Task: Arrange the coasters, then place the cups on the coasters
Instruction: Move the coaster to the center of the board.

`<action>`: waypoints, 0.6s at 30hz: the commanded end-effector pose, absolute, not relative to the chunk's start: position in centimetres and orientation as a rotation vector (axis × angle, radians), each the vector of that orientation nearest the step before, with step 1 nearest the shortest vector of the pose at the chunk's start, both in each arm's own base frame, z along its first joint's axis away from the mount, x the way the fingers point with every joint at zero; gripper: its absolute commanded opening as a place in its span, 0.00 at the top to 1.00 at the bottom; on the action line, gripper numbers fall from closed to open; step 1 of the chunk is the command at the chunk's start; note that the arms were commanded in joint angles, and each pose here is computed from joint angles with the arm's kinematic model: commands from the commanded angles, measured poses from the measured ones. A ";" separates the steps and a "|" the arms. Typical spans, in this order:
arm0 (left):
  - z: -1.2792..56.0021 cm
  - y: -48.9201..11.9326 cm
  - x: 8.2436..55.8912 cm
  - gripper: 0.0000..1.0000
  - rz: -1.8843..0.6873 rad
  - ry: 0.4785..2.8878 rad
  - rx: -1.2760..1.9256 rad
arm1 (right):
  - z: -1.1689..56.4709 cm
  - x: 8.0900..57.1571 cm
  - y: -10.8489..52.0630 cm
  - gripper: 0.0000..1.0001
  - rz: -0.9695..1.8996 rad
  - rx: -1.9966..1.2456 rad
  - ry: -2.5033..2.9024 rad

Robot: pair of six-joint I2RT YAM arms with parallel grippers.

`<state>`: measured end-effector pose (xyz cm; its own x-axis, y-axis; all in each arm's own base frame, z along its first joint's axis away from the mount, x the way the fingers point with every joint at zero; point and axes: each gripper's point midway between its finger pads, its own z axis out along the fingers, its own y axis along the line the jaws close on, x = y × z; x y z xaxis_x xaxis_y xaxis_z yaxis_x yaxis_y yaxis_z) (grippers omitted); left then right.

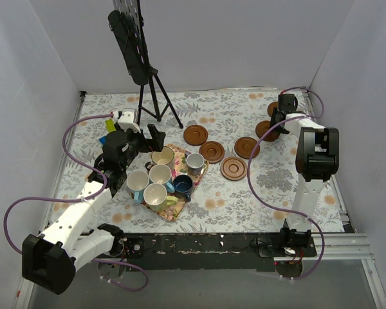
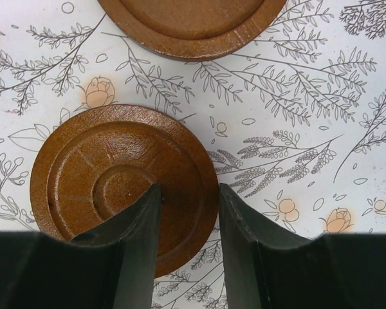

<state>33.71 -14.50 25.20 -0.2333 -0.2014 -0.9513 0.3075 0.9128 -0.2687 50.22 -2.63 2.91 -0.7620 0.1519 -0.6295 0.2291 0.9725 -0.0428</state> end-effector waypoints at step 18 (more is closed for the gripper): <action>26.6 -14.4 33.4 0.02 -0.472 1.701 0.088 | 0.2 50.5 -4.6 0.67 -0.204 0.337 2.522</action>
